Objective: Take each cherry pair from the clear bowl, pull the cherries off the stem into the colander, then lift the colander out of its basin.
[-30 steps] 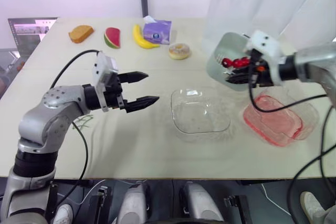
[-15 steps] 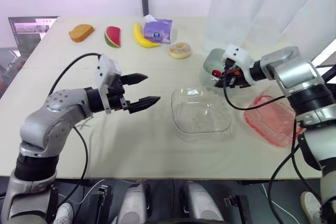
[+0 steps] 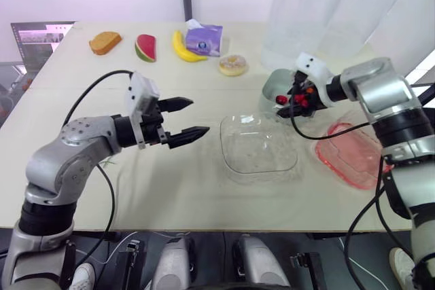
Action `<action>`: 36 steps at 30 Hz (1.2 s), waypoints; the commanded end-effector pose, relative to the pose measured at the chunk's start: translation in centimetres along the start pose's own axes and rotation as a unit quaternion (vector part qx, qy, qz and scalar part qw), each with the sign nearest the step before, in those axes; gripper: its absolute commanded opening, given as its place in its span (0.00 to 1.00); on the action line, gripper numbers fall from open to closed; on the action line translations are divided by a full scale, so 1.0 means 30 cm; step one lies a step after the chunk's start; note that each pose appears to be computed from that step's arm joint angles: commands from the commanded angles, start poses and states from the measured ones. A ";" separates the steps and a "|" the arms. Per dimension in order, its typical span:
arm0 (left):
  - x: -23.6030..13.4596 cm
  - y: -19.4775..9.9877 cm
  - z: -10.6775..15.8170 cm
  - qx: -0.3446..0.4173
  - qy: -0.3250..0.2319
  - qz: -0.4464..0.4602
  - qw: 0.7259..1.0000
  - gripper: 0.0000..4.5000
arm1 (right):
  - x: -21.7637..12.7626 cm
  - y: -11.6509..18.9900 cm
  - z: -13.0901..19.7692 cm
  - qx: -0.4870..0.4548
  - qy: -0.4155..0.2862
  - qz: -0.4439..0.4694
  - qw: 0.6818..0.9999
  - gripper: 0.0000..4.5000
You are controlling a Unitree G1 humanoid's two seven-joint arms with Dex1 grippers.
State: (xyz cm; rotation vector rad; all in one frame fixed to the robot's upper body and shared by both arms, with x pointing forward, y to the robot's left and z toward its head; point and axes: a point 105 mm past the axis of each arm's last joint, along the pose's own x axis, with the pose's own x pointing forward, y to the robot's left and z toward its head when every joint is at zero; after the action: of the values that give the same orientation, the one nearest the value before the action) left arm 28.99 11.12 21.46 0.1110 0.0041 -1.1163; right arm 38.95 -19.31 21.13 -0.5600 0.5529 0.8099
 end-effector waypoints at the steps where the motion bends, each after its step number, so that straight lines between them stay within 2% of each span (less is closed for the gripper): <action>1: -0.011 -0.002 0.039 0.019 -0.010 -0.006 1.000 1.00 | -0.147 0.023 0.089 -0.013 -0.063 -0.021 0.998 0.99; 4: -0.033 -0.001 0.045 0.016 -0.005 -0.017 1.000 1.00 | -0.239 0.108 0.100 -0.012 -0.104 -0.021 0.994 0.99; 8: -0.071 -0.013 0.037 0.010 0.014 -0.041 0.999 1.00 | -0.307 0.215 0.108 -0.009 -0.174 -0.029 0.984 0.99; 10: -0.094 -0.025 0.027 0.006 0.026 -0.055 0.998 1.00 | -0.319 0.267 0.096 0.005 -0.204 -0.031 0.979 0.99; 14: -0.144 -0.046 -0.001 0.004 0.046 -0.078 0.996 1.00 | -0.316 0.441 0.025 0.013 -0.284 -0.016 0.959 0.99; 17: -0.162 -0.039 -0.029 0.013 0.057 -0.075 0.995 1.00 | -0.307 0.506 -0.037 0.028 -0.296 -0.016 0.955 0.99; 21: -0.168 -0.038 -0.042 0.014 0.053 -0.068 0.996 1.00 | -0.288 0.523 -0.139 0.066 -0.274 -0.036 0.959 0.99; 26: -0.172 -0.038 -0.055 0.025 0.055 -0.062 0.996 1.00 | -0.285 0.505 -0.211 0.088 -0.256 -0.054 0.961 0.99; 36: -0.172 -0.036 -0.072 0.036 0.061 -0.054 0.996 1.00 | -0.286 0.499 -0.240 0.087 -0.248 -0.048 0.964 0.99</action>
State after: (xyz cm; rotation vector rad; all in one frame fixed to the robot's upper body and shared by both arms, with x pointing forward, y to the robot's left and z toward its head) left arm 26.07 15.62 18.79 0.2139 0.1225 -1.2128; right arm 20.72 -20.05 17.13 -0.1890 0.1608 0.7547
